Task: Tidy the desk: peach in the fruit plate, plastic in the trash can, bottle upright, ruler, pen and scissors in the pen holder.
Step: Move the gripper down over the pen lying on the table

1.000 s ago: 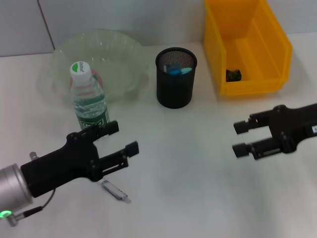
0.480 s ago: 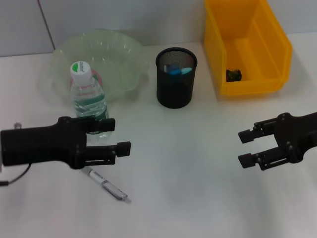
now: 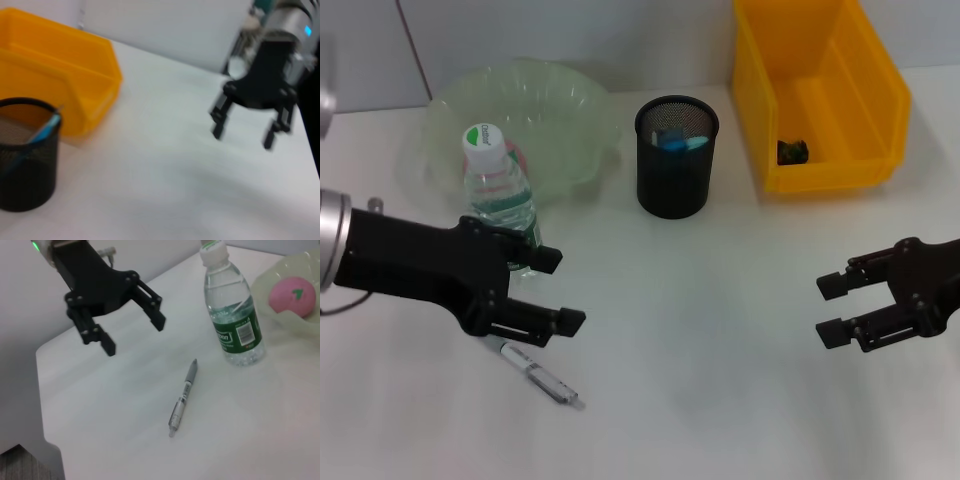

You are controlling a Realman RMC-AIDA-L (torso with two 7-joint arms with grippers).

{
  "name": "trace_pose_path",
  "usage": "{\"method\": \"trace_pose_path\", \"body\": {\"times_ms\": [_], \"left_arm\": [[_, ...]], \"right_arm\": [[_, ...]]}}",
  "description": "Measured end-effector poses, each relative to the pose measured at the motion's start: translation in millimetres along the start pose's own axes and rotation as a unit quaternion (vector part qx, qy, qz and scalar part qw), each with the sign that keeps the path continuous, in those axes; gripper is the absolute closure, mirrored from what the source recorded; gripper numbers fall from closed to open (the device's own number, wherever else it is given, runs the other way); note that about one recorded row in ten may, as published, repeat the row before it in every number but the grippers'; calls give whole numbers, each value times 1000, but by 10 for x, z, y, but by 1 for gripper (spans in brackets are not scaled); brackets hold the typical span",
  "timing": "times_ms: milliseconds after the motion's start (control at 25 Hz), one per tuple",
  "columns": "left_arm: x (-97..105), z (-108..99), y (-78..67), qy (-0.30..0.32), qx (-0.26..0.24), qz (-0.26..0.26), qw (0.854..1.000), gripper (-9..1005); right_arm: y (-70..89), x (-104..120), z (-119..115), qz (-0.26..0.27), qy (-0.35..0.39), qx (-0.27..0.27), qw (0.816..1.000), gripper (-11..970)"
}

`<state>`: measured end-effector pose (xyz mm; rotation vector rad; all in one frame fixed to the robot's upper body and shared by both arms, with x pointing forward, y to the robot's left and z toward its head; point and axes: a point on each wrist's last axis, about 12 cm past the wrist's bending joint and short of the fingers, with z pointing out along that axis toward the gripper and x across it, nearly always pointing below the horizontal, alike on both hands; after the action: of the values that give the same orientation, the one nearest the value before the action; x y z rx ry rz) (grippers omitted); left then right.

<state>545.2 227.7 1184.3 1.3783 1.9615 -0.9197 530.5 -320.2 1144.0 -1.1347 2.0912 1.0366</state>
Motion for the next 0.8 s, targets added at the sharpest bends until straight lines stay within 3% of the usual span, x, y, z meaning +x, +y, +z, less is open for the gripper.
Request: {"method": "trace_pose_path", "body": {"times_ms": [120, 160, 200, 240, 320, 360, 400, 480, 720, 760, 800], "left_arm": [[-131, -8, 8, 37, 10, 59, 998, 203], [-221, 16, 18, 63, 17, 112, 992, 203], [-221, 16, 18, 63, 17, 112, 992, 203], [-287, 62, 23, 83, 24, 158, 984, 204], [-327, 109, 24, 98, 28, 190, 976, 204], [-371, 214, 31, 133, 33, 253, 958, 204], [-371, 214, 31, 133, 33, 253, 958, 204], [-390, 295, 39, 163, 37, 297, 940, 205], [-402, 587, 40, 243, 47, 430, 868, 206], [-404, 666, 62, 269, 39, 459, 846, 206], [-404, 666, 62, 269, 39, 459, 846, 207]], "right_arm": [[11, 7, -14, 6, 0, -3, 1000, 222], [29, 12, -21, 9, -2, -10, 1000, 222], [29, 12, -21, 9, -2, -10, 1000, 222], [35, 22, -31, 18, -8, -12, 1000, 222], [35, 29, -39, 25, -13, -12, 1000, 222], [35, 41, -47, 39, -18, -12, 999, 222], [35, 41, -47, 39, -18, -12, 999, 222], [38, 54, -33, 49, -18, -16, 999, 222], [13, 128, 35, 80, -21, -23, 996, 223], [2, 148, 56, 87, -22, -23, 996, 223], [2, 148, 56, 87, -22, -23, 996, 223]]}}
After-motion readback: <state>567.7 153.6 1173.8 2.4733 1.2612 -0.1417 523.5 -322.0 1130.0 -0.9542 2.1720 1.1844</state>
